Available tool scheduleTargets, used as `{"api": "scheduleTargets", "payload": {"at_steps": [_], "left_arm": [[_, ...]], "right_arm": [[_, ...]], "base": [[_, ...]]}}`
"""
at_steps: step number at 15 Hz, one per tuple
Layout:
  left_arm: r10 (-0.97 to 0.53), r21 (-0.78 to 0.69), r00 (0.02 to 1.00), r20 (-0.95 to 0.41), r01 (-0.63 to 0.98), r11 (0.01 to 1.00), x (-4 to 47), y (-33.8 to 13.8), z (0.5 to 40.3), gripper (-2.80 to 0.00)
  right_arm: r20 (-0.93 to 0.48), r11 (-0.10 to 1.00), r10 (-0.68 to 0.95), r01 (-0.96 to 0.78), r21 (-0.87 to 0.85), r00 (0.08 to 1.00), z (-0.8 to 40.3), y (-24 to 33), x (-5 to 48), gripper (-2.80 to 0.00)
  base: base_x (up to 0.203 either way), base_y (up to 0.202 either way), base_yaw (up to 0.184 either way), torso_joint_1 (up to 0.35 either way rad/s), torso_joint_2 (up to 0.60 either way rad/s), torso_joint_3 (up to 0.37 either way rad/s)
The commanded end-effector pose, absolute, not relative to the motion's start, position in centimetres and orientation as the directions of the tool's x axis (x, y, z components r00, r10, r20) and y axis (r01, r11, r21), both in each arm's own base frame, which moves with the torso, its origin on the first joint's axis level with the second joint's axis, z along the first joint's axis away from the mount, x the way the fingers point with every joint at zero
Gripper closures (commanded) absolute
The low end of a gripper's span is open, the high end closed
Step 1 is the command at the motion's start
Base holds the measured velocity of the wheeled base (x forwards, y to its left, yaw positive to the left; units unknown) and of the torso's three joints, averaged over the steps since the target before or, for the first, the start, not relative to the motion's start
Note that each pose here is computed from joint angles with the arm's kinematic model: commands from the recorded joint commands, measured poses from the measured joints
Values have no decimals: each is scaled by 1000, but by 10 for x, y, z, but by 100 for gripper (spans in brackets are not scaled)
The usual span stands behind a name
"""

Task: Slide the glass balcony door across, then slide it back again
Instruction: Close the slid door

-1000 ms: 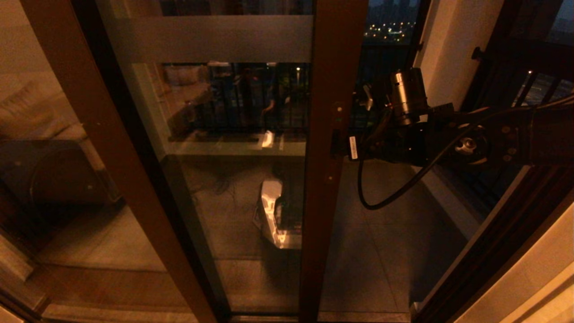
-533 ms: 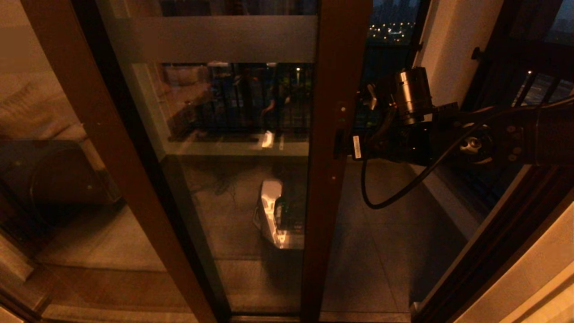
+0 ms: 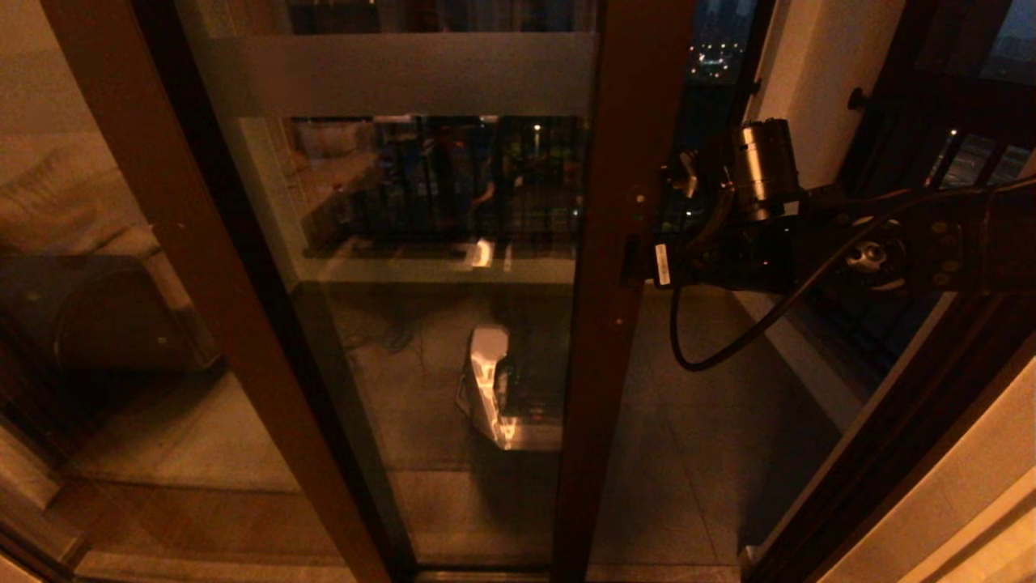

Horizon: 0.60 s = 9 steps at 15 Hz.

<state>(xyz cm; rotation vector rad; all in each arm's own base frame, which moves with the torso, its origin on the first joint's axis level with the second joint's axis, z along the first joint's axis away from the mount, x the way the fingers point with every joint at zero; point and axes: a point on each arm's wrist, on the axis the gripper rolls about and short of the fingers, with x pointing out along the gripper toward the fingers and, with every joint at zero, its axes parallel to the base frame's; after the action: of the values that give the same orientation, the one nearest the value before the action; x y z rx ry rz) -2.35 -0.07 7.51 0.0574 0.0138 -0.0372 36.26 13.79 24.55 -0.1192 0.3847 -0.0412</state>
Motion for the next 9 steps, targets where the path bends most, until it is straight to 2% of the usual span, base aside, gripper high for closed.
{"api": "scheduleTargets", "payload": {"at_steps": [1,9], "left_arm": [[-37,58,999,-17,38,998,-23,-1,75,0],[-37,58,999,-15,38,998,-23,-1,75,0]], "right_arm": [[-368,991,-81,36,-126,926,245,132,365,-280],[-354,990,-107,68,-122,929,247,116,359,-280]], "base": [[0,0,0,0,0,0],[0,0,0,0,0,0]]}}
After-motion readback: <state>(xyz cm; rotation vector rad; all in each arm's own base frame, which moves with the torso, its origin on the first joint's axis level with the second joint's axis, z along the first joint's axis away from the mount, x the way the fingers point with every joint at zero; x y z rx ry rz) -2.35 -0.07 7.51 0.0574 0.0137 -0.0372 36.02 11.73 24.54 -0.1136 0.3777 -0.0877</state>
